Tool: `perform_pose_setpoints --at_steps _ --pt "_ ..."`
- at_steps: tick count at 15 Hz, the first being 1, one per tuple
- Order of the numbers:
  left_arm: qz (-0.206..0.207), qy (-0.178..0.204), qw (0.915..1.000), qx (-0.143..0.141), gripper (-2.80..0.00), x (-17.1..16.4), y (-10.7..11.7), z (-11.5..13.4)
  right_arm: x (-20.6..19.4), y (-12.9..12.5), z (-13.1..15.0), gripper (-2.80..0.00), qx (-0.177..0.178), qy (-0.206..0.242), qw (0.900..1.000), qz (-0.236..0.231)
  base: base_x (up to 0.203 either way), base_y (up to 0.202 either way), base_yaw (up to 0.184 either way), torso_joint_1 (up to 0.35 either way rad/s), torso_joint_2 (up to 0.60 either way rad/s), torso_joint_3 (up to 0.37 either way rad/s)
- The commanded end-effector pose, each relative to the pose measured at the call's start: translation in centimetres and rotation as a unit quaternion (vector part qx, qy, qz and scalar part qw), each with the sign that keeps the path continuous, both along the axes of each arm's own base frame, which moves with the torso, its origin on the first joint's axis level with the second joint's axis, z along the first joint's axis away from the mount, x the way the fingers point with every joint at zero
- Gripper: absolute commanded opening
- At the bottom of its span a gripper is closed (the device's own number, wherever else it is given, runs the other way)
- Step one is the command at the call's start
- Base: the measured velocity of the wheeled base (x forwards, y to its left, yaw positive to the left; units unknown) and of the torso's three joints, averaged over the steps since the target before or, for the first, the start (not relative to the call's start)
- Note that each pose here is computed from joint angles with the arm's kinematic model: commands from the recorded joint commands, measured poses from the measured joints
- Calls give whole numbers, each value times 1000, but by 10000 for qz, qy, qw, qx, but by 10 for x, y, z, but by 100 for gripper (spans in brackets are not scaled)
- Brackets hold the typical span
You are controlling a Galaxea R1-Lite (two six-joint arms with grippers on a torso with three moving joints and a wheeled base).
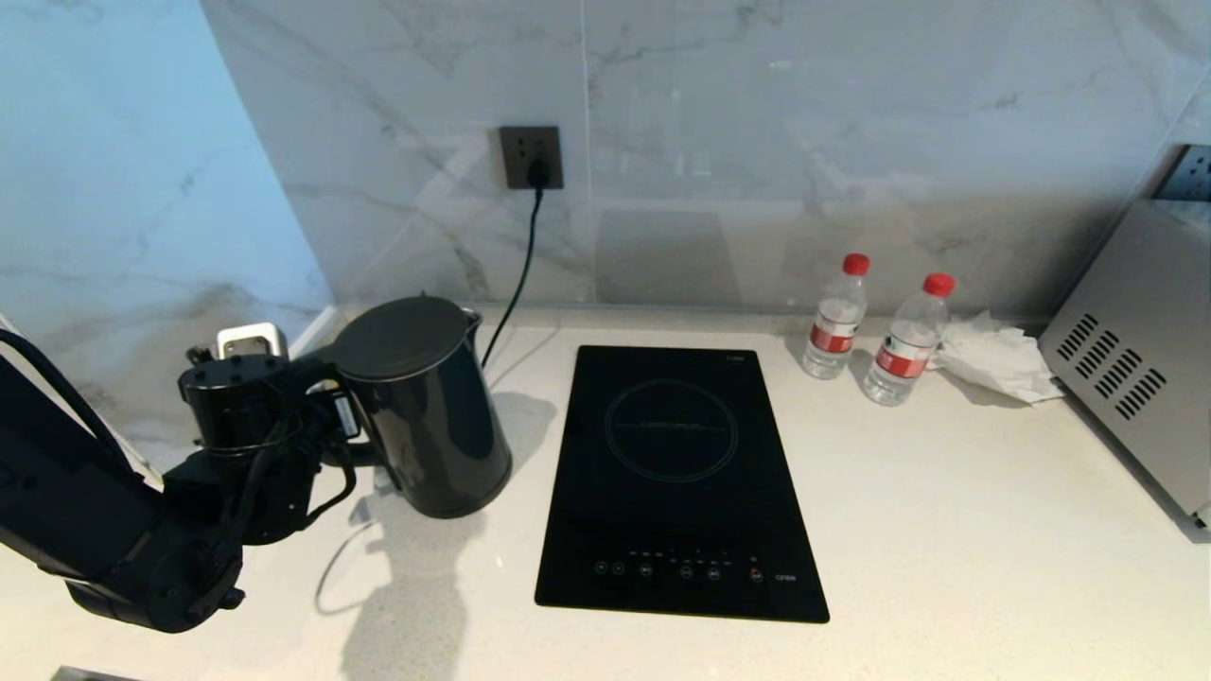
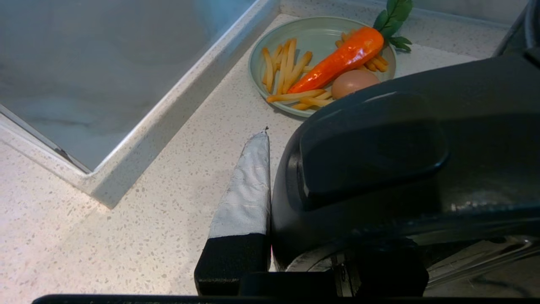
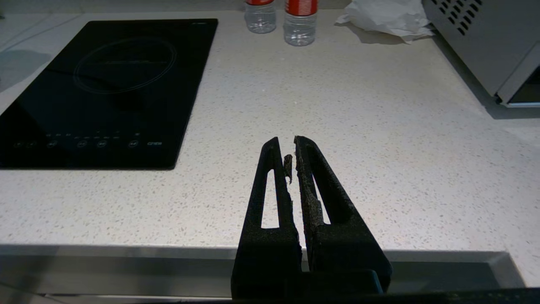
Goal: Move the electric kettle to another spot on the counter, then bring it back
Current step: Pick up the kettle
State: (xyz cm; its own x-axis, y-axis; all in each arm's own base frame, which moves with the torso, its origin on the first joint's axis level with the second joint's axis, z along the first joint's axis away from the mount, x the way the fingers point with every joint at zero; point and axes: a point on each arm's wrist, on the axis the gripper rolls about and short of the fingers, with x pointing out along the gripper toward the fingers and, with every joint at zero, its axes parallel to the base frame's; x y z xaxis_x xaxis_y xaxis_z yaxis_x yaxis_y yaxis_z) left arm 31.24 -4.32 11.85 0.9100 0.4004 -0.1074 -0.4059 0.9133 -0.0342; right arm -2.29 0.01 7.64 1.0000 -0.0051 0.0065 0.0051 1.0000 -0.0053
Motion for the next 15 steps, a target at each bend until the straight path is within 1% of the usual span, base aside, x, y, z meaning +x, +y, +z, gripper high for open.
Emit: perform_pose_setpoints --at_steps 1,6,10,15 --pt "-5 -75 10000 -18 -280 0 -1 3 0 0 0 -280 -4 -8 10000 2 0 0 0 0 0 0" --pt "-142 -145 9998 -26 -280 -1 -9 11 0 0 0 -280 -4 -11 10000 2 0 0 0 0 0 0" --pt "-200 -174 9996 -38 -280 0 -13 26 0 0 0 -280 -4 -13 10000 2 0 0 0 0 0 0" --pt "-204 -165 9996 -43 -280 1 -14 26 0 0 0 -280 -4 -20 10000 2 0 0 0 0 0 0"
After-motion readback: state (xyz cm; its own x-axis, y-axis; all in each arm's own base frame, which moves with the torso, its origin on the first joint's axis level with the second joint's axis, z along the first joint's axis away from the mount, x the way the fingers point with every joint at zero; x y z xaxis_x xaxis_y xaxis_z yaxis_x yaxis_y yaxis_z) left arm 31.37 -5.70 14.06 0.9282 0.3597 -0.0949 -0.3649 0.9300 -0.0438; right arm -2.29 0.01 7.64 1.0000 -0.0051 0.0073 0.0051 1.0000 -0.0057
